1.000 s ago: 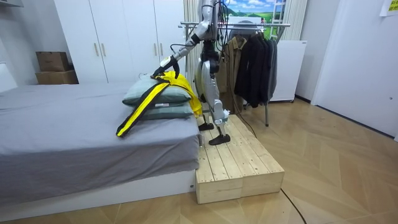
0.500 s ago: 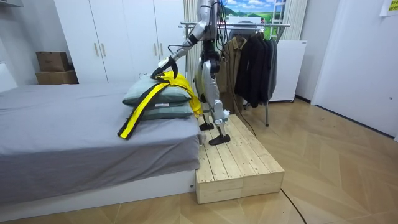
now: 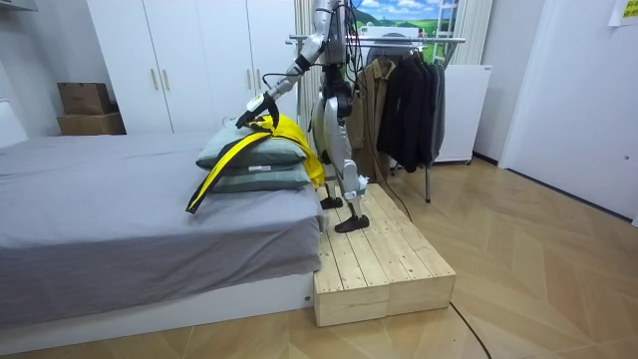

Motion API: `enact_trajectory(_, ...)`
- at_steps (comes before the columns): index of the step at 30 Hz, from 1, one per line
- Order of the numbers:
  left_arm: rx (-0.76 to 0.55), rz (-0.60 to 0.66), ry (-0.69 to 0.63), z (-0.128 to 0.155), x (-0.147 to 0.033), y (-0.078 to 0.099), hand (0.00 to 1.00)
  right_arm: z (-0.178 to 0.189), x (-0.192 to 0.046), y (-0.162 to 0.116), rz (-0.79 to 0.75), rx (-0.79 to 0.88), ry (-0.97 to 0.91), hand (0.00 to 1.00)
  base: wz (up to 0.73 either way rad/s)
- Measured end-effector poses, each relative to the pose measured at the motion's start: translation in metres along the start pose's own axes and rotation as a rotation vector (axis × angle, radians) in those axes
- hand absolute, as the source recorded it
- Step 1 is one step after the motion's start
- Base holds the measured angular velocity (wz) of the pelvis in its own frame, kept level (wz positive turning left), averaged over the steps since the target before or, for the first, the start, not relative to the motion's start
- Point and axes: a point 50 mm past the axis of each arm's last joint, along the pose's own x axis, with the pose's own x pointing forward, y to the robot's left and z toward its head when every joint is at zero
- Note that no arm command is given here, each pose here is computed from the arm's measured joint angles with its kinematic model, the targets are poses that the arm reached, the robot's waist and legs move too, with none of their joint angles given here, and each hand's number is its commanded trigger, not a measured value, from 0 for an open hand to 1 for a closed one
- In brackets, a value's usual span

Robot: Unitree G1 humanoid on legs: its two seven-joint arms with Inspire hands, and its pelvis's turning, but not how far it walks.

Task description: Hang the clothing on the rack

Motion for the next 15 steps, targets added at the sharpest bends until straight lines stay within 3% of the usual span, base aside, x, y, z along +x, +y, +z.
enact_trajectory(7,-0.137,0.034,0.075,-0.012,0.007,0.012,0.0,0.008,0.002,0.004,0.005,-0.041,-0.015,0.0,0.0)
enact_trajectory(15,-0.152,0.078,0.049,-0.003,0.017,0.036,0.0,0.021,0.005,0.009,0.004,-0.068,-0.028,0.0,0.0)
